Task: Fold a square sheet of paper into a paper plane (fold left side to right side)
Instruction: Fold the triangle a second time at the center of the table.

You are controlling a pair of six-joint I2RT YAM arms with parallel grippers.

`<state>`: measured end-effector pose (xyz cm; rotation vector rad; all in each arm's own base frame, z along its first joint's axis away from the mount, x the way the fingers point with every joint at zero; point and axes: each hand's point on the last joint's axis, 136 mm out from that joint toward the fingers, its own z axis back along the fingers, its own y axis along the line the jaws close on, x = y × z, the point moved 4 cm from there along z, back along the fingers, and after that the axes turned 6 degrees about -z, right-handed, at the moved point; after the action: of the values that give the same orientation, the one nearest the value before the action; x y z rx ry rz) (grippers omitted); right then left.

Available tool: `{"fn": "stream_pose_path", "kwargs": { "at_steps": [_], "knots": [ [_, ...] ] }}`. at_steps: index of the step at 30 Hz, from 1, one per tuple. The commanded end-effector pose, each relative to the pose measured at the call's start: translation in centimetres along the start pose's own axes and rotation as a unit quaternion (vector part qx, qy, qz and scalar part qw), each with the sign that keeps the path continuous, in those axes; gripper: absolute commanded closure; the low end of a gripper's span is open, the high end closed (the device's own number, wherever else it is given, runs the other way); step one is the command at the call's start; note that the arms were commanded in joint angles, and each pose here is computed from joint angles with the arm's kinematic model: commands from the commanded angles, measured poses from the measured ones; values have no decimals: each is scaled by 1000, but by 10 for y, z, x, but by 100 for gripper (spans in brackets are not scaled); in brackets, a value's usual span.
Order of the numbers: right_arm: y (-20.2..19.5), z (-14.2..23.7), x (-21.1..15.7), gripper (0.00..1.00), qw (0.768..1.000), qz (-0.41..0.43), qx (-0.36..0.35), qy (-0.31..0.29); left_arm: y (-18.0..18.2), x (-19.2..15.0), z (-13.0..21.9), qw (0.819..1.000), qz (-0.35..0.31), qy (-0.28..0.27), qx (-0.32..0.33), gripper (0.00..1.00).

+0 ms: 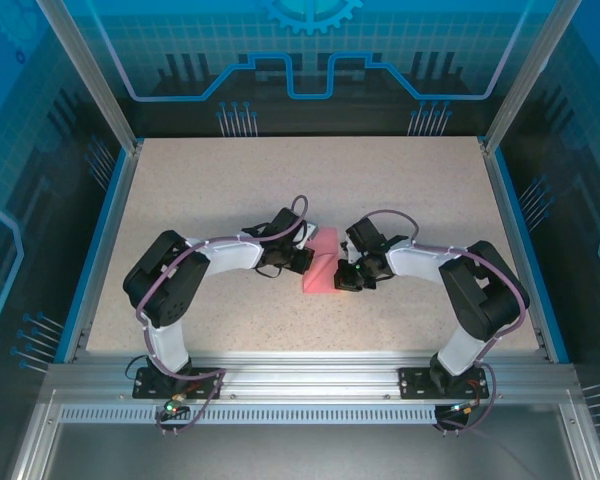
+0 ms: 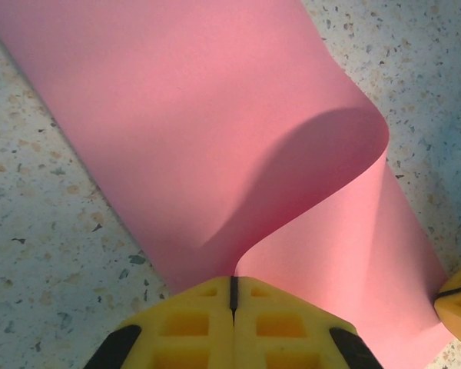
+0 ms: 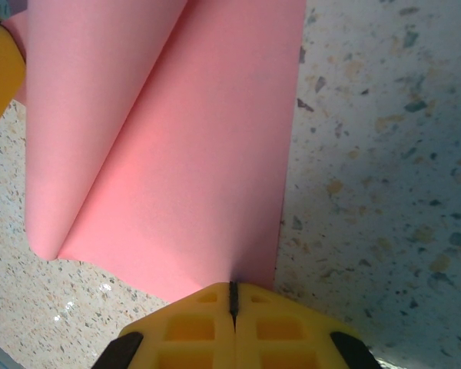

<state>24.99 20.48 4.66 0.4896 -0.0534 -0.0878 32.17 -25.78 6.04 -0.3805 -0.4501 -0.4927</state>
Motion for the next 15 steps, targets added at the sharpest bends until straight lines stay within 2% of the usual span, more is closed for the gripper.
{"fn": "stream_pose_path", "kwargs": {
  "at_steps": [1, 15],
  "knots": [
    [-17, -8, -14, 100, 998, -8, -44, 34, 7, 3, -2, 1000, -7, 0, 13, 100],
    [-18, -9, -15, 100, 998, -9, -45, 36, 8, 0, -8, 1000, -4, 8, 11, 100]
  ]
}}
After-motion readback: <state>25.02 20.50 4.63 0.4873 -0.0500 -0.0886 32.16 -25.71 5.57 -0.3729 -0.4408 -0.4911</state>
